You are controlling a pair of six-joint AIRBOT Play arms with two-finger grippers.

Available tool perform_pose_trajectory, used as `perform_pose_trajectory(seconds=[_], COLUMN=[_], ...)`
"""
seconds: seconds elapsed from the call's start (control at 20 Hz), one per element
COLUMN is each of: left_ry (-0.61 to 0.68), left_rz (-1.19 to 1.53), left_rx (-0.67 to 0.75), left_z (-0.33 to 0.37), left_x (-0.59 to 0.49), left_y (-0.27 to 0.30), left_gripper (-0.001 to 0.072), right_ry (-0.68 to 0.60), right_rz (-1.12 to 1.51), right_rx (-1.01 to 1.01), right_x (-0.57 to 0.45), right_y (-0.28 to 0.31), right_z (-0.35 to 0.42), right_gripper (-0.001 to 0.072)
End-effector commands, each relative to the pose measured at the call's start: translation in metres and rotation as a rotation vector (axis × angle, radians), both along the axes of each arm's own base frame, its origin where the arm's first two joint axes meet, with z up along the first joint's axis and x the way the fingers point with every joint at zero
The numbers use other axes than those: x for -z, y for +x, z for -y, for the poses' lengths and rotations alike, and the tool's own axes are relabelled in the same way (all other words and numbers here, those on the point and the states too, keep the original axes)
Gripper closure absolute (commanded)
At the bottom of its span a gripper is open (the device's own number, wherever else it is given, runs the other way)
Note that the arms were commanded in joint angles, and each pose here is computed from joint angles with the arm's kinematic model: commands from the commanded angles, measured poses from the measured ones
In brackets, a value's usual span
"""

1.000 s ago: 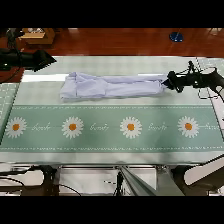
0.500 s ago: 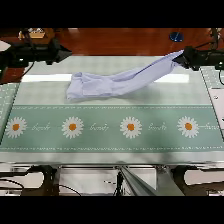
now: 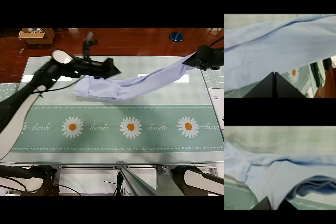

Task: Fold the shirts.

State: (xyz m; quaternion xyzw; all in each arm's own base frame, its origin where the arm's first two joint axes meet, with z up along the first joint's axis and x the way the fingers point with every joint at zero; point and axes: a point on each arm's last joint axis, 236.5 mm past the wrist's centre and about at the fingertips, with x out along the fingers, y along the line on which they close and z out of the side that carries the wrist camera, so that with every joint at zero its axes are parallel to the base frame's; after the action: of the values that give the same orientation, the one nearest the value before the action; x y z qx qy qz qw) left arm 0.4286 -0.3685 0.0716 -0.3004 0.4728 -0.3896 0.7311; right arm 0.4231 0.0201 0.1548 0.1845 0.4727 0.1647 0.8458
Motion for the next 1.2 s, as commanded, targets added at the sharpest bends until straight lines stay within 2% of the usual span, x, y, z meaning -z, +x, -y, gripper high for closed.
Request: perform_pose_trajectory(seconds=[0.0,0.45,0.75,0.95,1.05,1.15], left_ry=[0.024,-0.032,-0.187,-0.279,-0.349,-0.415], left_rz=[-0.067,-0.284,-0.542,-0.346,-0.146,0.077], left_rx=[0.065,0.078,-0.031,0.018,0.034,0.011], left_z=[0.05,0.132,0.176,0.166,0.141,0.094], left_x=[0.038,0.106,0.142,0.093,0.02,-0.071], left_y=[-0.033,-0.092,-0.116,-0.087,-0.056,-0.024], left_gripper=[0.0683,0.0683,0.0683,0.0685,0.0686,0.0686], right_ry=[-0.082,-0.053,-0.07,-0.141,-0.146,-0.096], right_rz=[0.017,-0.028,0.008,-0.002,0.004,0.029], right_rx=[0.023,0.011,0.006,0.025,0.027,0.017], right_x=[-0.022,-0.028,-0.045,-0.043,-0.043,-0.046], right_y=[-0.026,-0.046,-0.059,-0.067,-0.064,-0.056], right_z=[0.008,-0.001,-0.004,0.009,0.01,0.001], right_gripper=[0.0674,0.0674,0.0674,0.0674,0.0674,0.0674])
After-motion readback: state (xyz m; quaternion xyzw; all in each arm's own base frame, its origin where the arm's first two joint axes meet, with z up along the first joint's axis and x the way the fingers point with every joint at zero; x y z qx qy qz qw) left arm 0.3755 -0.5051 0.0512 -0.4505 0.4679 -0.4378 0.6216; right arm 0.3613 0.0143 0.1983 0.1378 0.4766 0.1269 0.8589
